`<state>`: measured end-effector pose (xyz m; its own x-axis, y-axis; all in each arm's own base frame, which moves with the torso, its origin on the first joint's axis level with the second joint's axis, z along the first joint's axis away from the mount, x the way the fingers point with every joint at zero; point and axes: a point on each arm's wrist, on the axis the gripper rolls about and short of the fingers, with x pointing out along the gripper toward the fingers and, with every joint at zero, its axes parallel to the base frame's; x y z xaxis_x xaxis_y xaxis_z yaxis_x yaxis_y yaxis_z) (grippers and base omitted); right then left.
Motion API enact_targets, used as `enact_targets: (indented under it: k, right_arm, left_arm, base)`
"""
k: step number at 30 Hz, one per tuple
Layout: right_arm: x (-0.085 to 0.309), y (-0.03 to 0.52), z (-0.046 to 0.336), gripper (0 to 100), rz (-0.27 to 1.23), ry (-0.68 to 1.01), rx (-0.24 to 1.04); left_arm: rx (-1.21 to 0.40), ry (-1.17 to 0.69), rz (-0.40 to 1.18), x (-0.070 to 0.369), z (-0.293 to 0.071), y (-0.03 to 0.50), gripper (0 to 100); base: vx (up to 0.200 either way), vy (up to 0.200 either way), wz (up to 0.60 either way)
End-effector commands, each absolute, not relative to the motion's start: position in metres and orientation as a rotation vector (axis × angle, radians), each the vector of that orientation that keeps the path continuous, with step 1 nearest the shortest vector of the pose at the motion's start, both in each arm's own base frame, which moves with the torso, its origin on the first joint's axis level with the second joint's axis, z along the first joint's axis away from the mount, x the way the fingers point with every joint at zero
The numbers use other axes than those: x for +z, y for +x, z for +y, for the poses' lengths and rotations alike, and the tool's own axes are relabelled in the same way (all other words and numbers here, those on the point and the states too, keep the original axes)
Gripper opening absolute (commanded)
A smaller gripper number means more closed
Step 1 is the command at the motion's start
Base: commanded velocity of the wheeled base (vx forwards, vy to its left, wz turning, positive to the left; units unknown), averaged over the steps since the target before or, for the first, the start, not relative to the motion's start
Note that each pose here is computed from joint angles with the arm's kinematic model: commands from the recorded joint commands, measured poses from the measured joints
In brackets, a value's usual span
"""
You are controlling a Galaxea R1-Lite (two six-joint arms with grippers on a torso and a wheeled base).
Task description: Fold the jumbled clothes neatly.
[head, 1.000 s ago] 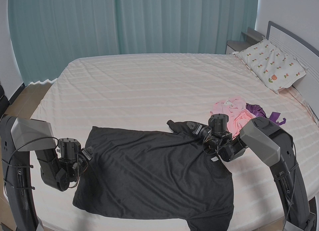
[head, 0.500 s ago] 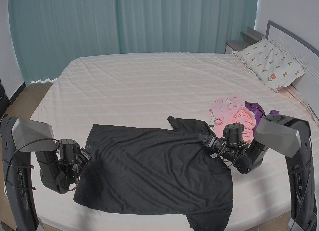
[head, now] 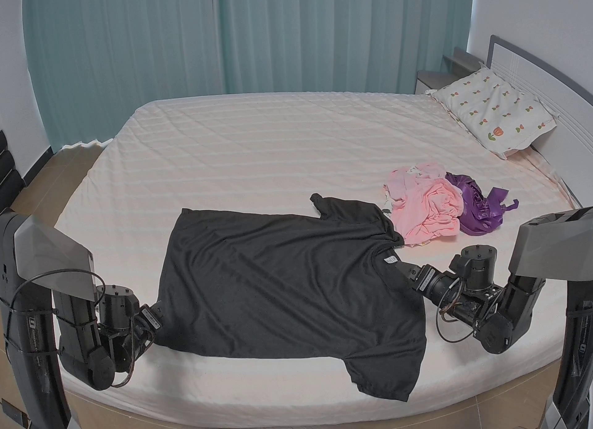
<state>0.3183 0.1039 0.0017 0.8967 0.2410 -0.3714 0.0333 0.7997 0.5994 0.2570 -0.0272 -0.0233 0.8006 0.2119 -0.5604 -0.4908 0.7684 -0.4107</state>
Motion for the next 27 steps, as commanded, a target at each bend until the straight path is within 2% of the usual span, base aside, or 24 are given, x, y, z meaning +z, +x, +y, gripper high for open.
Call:
enact_targets:
  k: [1,6,14,22,27]
  right_arm:
    - [0.012,0.286,0.098,100,0.495,0.652,0.108]
    - [0.000,0.270,0.088,100,0.574,0.636,0.067]
    - [-0.007,0.263,0.086,100,0.611,0.630,0.051]
    - [-0.012,0.261,0.086,100,0.632,0.620,0.048]
    - [-0.023,0.250,0.082,100,0.705,0.569,0.052]
  left_arm:
    - [0.387,-0.563,0.602,-0.029,-0.032,0.233,100]
    - [0.326,-0.590,0.671,-0.041,-0.035,0.235,100]
    - [0.323,-0.609,0.621,-0.044,-0.036,0.270,100]
    - [0.375,-0.690,0.625,-0.046,-0.037,0.304,100]
    - [0.436,-0.689,0.622,-0.056,-0.029,0.314,100]
  base:
    - [0.000,0.000,0.00]
    - [0.000,0.000,0.00]
    - [0.000,0.000,0.00]
    - [0.000,0.000,0.00]
    - [0.000,0.000,0.00]
